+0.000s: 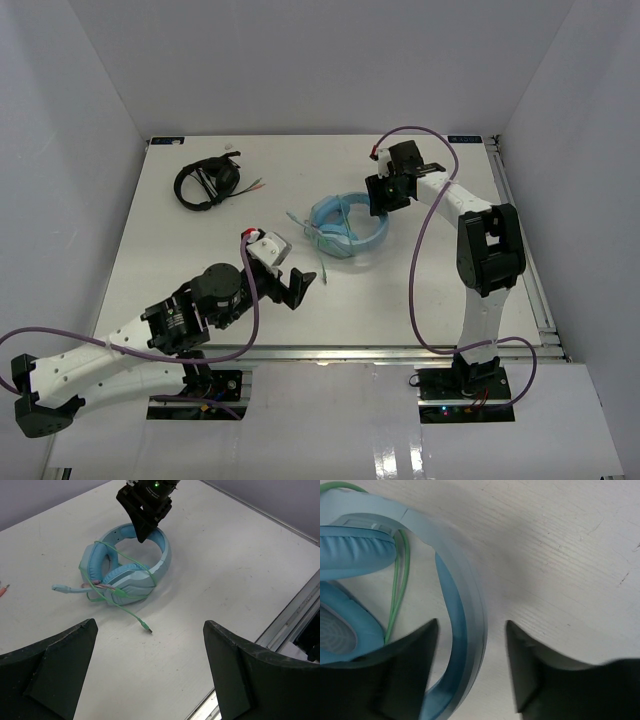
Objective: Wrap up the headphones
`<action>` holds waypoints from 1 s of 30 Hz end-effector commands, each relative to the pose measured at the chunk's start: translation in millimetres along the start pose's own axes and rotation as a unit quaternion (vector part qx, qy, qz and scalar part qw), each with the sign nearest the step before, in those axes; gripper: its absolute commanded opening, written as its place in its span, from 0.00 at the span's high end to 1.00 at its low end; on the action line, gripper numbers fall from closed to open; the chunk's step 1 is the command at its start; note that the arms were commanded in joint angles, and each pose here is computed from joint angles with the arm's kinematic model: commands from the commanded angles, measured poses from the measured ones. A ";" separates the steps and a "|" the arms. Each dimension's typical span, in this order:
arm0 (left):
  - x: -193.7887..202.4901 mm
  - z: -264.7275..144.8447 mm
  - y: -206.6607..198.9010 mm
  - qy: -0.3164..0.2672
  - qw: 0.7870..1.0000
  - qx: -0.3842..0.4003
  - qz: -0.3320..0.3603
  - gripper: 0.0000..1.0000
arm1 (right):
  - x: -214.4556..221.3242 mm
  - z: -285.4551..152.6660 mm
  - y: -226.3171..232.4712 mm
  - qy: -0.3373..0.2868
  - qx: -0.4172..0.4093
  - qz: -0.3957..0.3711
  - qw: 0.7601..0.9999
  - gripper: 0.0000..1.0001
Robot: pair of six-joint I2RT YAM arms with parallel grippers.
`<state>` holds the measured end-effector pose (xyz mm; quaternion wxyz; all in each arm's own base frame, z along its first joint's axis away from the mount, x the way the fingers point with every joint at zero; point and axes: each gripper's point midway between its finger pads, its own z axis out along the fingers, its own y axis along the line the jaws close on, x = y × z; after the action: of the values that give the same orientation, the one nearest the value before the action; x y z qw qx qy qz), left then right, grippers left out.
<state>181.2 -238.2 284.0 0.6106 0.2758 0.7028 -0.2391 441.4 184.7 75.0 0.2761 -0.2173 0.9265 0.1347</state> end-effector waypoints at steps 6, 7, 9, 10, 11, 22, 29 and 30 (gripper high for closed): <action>1.3 -6.3 4.9 0.001 0.999 -0.013 -0.031 0.02 | -29.2 -61.7 -9.6 -0.077 -0.003 -0.004 0.997 0.02; 0.0 -6.6 4.7 0.001 0.999 -0.013 -0.035 0.02 | -30.7 -68.6 -11.0 -0.084 -0.002 -0.005 0.996 0.02; -0.3 -7.4 4.1 0.004 0.999 -0.013 -0.045 0.02 | -30.9 -79.9 -10.9 -0.095 -0.005 -0.012 0.995 0.06; -0.5 -8.1 4.0 0.005 0.999 -0.013 -0.048 0.02 | -29.7 -84.9 -10.4 -0.099 -0.005 -0.015 0.995 0.08; -1.2 -9.1 4.2 0.005 0.998 -0.014 -0.053 0.02 | -27.0 -88.2 -9.9 -0.101 -0.004 -0.018 0.995 0.10; -7.6 -28.7 12.5 -0.011 0.989 -0.033 -0.142 0.02 | -13.1 -186.9 2.3 -0.211 0.041 -0.094 0.972 0.10; 7.7 -42.8 15.1 -0.012 0.979 -0.034 -0.200 0.02 | 36.6 -226.2 -6.2 -0.261 0.121 -0.043 0.957 0.10; 10.4 -44.7 16.2 -0.013 0.978 -0.036 -0.207 0.02 | 40.7 -235.6 -11.1 -0.275 0.143 -0.029 0.950 0.10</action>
<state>161.5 -204.0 294.4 0.5834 0.1373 0.7305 -0.3274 317.2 104.9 236.5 0.5126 -0.2283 0.8216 0.1004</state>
